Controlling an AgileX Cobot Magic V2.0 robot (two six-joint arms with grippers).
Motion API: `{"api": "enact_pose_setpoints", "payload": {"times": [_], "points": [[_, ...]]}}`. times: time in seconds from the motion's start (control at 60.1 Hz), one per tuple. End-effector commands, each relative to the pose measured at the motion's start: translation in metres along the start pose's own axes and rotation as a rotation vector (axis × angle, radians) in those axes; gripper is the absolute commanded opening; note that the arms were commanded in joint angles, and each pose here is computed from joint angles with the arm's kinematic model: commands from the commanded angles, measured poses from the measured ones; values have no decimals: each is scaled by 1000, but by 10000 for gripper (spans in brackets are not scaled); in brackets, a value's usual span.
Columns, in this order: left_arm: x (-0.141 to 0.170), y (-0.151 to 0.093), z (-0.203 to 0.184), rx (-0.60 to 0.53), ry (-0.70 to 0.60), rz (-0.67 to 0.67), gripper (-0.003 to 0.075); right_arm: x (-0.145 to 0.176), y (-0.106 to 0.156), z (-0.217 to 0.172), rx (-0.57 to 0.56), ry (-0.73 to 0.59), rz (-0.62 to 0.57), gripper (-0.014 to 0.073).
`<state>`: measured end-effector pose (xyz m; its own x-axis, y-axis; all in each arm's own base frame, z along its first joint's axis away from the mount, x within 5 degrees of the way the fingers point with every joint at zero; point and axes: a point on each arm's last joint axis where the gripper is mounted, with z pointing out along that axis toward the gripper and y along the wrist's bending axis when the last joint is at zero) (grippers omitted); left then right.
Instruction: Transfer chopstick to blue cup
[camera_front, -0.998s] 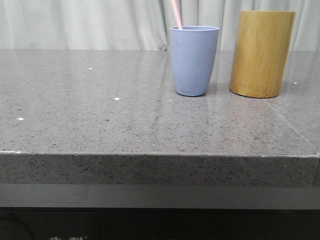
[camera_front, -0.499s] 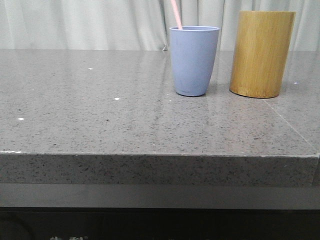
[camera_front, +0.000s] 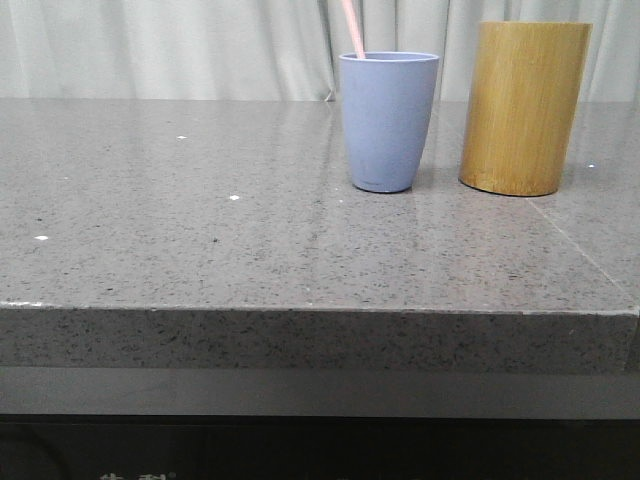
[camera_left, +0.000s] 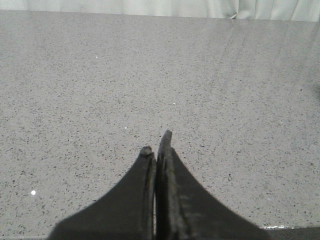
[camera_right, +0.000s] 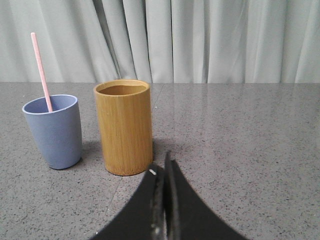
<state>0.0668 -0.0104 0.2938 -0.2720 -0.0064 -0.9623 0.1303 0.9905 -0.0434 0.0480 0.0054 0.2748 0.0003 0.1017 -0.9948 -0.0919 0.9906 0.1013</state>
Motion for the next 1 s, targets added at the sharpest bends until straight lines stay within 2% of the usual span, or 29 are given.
{"api": "enact_pose_setpoints", "payload": {"times": [0.0, 0.333, 0.416, 0.566, 0.749, 0.982], "points": [[-15, -1, -3, 9, -100, -8, -19, -15, 1, -1, 1, -105, -7, -67], [-15, -1, -3, 9, -100, -8, -19, -15, 1, -1, 1, -105, -7, -67], [-10, 0, -1, 7, -132, -9, -19, -15, 1, -1, 1, -105, -7, -67], [13, 2, -3, -18, -198, -18, -19, -15, 1, -1, 1, -105, -7, -67], [47, 4, -4, -25, -209, -22, -19, -15, 1, -1, 1, -105, -7, -67], [74, 5, 1, -31, -224, -23, -19, -15, 1, -1, 1, -105, -7, -67]]}}
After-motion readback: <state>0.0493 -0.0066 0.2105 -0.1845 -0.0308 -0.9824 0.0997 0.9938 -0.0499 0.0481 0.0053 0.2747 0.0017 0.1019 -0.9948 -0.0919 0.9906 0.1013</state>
